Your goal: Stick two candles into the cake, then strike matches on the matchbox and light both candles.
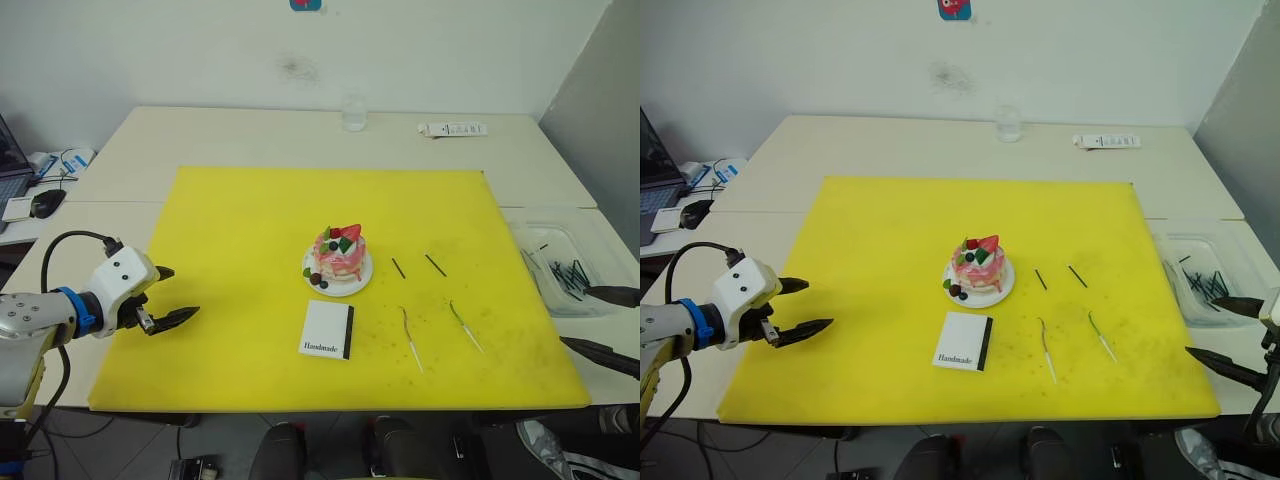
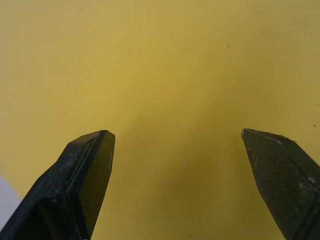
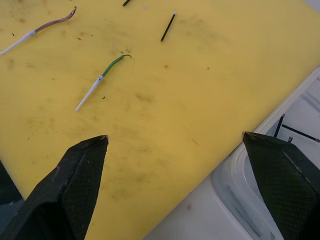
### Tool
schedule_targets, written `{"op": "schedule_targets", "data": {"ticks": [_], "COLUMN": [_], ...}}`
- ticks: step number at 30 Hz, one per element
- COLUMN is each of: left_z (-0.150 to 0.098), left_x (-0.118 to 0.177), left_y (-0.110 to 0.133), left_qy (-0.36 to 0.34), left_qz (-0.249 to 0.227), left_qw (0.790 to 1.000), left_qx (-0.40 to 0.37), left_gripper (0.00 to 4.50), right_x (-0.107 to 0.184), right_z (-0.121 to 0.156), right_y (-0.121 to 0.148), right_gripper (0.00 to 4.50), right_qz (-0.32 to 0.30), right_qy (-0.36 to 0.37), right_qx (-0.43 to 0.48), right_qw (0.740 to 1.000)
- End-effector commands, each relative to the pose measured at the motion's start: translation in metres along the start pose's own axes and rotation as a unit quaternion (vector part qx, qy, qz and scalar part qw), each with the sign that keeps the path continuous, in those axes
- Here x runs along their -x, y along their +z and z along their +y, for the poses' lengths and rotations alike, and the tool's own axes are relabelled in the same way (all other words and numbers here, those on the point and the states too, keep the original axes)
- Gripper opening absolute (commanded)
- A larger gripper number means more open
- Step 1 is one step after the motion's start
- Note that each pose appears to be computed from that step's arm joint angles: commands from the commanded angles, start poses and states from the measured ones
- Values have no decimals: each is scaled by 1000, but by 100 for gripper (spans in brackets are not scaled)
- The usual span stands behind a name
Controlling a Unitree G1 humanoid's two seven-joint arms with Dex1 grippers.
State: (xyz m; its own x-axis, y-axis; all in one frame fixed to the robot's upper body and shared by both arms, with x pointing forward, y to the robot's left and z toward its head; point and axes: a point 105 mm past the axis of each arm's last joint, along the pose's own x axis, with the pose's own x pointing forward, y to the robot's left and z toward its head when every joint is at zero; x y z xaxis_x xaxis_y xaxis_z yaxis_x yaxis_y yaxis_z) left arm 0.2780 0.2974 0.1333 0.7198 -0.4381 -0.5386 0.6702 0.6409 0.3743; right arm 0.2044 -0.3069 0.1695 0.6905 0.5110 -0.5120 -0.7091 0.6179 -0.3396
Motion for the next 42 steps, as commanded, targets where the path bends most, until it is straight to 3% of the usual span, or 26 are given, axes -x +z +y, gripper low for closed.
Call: {"op": "schedule_targets", "data": {"ticks": [1,15,23,32,39,42], "left_z": [8,8,7,7,9,9], "left_x": [5,3,2,1,5,9], "left_y": [7,5,6,6,19,17], "left_qy": [15,13,9,7,-7,-11], "left_qz": [-9,-6,-5,-7,-56,-54], "left_qw": [1000,1000,1000,1000,998,998], "left_qx": [-15,-15,-16,-12,9,5], "left_gripper": [448,448,448,448,448,448], "right_x": [7,18,30,29,27,25], "right_z": [-4,4,18,19,19,19], "right_y": [5,-6,-25,-23,-20,-16], "right_gripper": [450,450,450,450,450,450], "right_qz": [-5,30,93,86,75,64], "right_qy": [-17,-2,32,28,24,20], "right_qx": [14,-3,-29,-23,-21,-19], "right_qw": [1000,1000,995,996,997,998]}}
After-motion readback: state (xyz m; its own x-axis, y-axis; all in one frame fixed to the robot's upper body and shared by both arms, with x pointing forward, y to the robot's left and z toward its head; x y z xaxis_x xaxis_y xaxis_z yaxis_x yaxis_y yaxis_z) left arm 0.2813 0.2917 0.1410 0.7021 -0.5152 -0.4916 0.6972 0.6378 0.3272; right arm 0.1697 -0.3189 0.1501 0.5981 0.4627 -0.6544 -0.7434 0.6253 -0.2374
